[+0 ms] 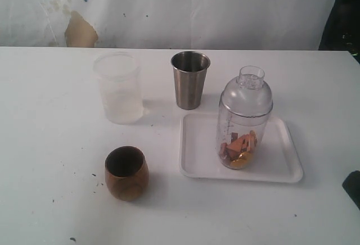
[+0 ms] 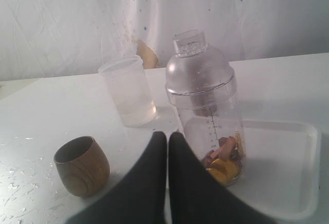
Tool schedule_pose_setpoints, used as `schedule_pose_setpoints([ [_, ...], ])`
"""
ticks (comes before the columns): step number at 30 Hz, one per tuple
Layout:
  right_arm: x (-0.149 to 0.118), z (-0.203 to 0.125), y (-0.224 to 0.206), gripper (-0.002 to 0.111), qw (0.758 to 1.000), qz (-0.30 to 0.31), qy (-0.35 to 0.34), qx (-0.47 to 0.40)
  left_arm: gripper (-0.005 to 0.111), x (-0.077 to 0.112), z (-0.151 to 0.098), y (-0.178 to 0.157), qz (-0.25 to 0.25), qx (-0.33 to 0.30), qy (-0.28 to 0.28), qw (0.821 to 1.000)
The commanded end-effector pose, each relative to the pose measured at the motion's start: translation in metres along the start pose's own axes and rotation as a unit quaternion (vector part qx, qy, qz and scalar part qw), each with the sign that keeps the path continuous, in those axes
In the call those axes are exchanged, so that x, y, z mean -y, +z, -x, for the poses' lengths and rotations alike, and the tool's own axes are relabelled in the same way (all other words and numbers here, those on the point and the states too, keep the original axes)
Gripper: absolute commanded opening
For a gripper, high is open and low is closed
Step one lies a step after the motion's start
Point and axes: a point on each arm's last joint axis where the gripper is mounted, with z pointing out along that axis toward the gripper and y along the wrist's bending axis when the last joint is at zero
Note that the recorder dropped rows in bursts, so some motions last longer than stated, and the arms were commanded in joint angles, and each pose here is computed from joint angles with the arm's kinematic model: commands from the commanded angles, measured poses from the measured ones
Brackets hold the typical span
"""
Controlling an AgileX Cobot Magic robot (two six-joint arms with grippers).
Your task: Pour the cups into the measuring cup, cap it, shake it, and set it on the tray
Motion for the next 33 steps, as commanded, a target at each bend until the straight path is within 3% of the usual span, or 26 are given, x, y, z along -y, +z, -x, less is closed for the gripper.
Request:
schedule_pose_setpoints([
  [1,0.0003,-0.0015,-0.0002,0.001,1.0,0.001,0.002,0.0,0.0,-0.0008,-0.0004,-0.0013,0.002,0.002,-0.002,1.0],
  [29,0.0003,-0.0015,-0.0002,0.001,1.0,0.001,0.001,0.0,0.0,-0.0023,0.0,-0.0011,0.01,0.005,-0.002,1.0],
  [33,0.0003,-0.0015,-0.0002,0.001,1.0,0.001,0.001,0.0,0.0,-0.0057,-0.0016,0.0002,0.021,0.013,-0.064,0.998],
])
